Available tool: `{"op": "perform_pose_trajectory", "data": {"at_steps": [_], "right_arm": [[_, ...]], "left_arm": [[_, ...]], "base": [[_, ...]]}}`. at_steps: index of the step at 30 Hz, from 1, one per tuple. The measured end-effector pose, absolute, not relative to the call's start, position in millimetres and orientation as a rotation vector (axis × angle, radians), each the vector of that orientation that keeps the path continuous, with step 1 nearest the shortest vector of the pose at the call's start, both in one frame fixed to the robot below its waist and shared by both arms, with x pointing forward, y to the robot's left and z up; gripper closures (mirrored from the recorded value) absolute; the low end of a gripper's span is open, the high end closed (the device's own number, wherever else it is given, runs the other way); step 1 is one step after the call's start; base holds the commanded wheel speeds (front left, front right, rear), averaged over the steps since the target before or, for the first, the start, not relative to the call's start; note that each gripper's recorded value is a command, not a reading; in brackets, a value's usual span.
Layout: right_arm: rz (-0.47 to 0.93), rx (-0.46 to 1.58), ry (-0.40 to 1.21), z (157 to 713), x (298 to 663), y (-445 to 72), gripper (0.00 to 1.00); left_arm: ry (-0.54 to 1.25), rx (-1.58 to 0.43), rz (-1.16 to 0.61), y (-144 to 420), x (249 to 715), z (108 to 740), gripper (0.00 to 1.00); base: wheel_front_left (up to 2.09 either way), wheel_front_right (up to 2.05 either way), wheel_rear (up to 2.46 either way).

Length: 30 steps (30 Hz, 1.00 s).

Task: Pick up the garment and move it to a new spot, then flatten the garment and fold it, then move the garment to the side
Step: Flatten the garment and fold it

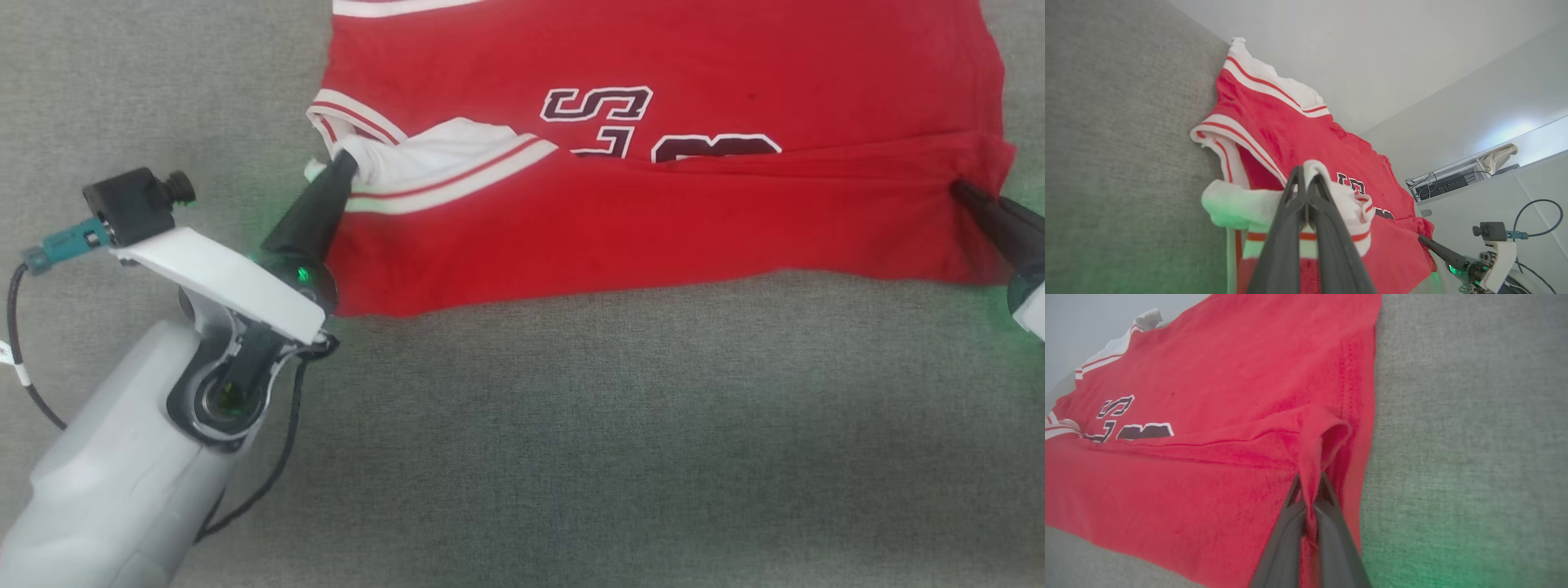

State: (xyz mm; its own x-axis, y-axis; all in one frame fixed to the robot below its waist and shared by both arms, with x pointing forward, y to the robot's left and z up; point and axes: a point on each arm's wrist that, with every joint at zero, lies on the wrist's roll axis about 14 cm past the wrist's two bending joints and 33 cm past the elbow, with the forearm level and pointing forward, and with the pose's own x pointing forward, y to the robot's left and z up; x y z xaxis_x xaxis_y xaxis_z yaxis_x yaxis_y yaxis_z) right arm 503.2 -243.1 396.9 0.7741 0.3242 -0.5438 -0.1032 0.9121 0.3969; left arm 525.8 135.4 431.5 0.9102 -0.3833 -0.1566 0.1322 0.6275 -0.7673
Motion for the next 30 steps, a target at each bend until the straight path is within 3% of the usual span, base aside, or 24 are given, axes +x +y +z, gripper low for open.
{"op": "perform_pose_trajectory", "data": {"at_steps": [8,9,10,11,23,30], "right_arm": [[0.237,0.327,0.651,386,510,-241,1.0],[0.239,0.321,0.646,387,510,-241,0.88],[0.242,0.305,0.635,388,510,-241,0.67],[0.242,0.292,0.62,389,511,-241,0.03],[0.282,0.263,0.41,452,505,-239,0.0],[0.289,0.265,0.359,473,498,-240,0.0]], "left_arm": [[0.374,-0.756,-0.294,134,533,405,1.0],[0.386,-0.737,-0.3,134,533,402,0.78],[0.395,-0.715,-0.308,133,533,401,0.25],[0.398,-0.694,-0.313,133,532,401,0.0],[0.425,-0.283,-0.39,171,520,449,0.0],[0.797,-0.229,-0.471,138,473,438,0.0]], "base": [[0.0,0.0,0.0],[0.0,0.0,0.0],[0.0,0.0,0.0],[0.0,0.0,0.0],[0.0,0.0,0.0],[0.0,0.0,0.0]]}}
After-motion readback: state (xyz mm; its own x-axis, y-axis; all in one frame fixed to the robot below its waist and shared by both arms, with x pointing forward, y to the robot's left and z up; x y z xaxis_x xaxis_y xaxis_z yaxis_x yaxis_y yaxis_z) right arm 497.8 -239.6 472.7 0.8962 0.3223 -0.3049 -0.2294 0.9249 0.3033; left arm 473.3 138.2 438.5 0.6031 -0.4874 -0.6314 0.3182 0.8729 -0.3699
